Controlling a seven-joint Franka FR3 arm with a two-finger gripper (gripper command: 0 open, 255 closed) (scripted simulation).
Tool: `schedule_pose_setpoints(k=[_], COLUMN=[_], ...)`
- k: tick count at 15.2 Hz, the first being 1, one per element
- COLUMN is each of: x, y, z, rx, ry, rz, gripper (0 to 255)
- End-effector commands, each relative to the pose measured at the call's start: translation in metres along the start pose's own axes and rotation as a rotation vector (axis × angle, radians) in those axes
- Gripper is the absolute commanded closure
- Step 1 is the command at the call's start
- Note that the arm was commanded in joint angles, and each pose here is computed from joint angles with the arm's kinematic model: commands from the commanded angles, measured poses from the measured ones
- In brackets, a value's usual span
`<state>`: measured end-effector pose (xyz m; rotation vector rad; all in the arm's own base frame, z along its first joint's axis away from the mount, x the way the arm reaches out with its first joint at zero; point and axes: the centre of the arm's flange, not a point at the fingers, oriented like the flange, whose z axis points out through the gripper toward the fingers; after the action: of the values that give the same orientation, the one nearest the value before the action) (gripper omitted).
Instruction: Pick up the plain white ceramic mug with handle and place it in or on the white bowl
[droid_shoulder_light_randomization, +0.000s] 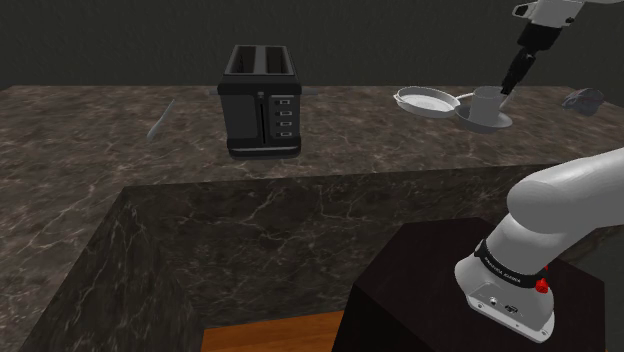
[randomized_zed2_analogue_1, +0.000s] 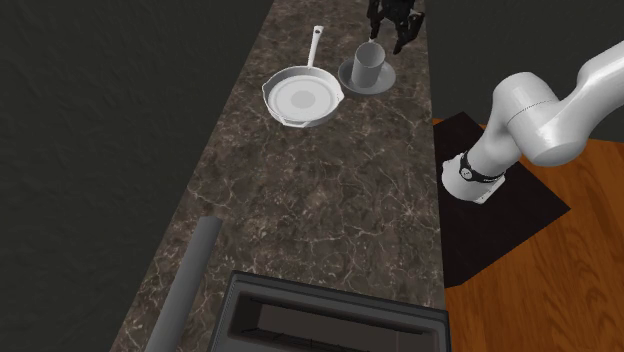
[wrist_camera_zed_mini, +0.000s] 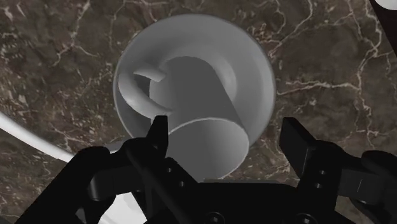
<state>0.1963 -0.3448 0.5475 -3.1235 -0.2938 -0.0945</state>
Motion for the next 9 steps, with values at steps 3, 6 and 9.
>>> schedule_pose_setpoints(k=[3,6,9], x=[0.0,0.0,0.0], y=[0.0,0.0,0.0], z=[0.0,-0.04,-0.05], rx=[0.0,0.0,0.0], ry=[0.0,0.0,0.0], rz=[0.0,0.0,0.0], gripper=[0,0,0])
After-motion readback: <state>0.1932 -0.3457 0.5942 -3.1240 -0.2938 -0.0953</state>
